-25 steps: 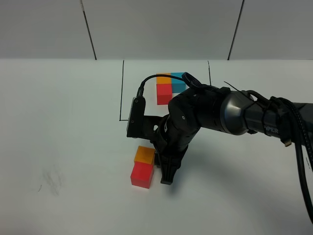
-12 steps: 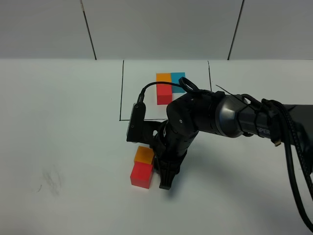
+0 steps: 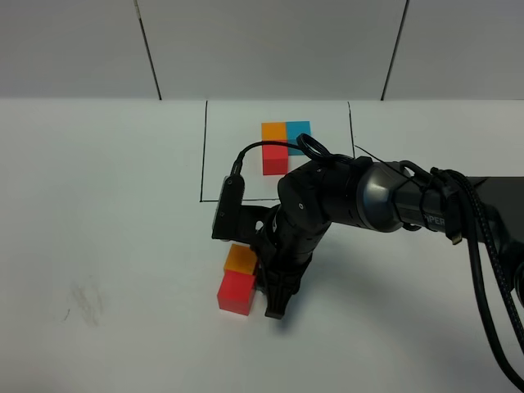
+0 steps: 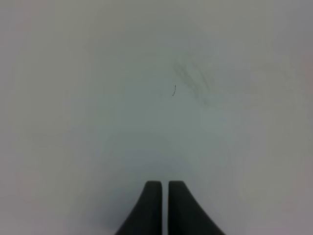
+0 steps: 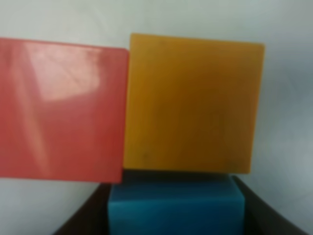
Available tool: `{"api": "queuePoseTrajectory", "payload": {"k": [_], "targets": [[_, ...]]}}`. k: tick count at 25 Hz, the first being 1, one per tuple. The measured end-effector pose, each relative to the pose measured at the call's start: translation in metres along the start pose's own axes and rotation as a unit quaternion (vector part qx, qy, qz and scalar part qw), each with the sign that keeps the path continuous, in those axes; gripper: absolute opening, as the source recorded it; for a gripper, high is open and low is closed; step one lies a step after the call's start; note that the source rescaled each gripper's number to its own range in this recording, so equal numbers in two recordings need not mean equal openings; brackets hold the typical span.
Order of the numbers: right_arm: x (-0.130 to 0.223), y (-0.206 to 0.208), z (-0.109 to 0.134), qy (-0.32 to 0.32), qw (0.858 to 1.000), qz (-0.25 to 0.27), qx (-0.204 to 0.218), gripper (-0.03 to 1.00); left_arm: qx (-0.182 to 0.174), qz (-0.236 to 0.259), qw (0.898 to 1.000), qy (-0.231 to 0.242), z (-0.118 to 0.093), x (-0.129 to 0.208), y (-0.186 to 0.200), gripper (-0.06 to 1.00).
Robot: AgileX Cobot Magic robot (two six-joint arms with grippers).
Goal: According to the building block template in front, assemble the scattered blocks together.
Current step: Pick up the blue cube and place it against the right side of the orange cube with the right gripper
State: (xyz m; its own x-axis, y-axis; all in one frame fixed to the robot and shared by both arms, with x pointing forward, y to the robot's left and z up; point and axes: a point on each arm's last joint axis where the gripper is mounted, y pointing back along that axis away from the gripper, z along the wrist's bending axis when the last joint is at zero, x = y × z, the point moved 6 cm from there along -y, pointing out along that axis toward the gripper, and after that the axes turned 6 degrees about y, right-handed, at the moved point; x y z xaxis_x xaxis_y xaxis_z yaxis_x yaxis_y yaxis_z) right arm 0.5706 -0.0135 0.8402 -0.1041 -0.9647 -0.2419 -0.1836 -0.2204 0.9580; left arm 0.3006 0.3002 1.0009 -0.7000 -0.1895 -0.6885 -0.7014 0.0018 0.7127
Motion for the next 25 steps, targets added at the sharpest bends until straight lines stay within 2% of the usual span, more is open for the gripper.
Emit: {"api": "queuePoseTrajectory", "payload": {"k": [25], "targets": [[-0.0038, -0.0045, -0.0041, -0.027, 0.999, -0.014, 0.013, 0.59, 0.0, 0.0, 1.0, 0.0, 0.0, 0.0, 0.0, 0.01]]}}
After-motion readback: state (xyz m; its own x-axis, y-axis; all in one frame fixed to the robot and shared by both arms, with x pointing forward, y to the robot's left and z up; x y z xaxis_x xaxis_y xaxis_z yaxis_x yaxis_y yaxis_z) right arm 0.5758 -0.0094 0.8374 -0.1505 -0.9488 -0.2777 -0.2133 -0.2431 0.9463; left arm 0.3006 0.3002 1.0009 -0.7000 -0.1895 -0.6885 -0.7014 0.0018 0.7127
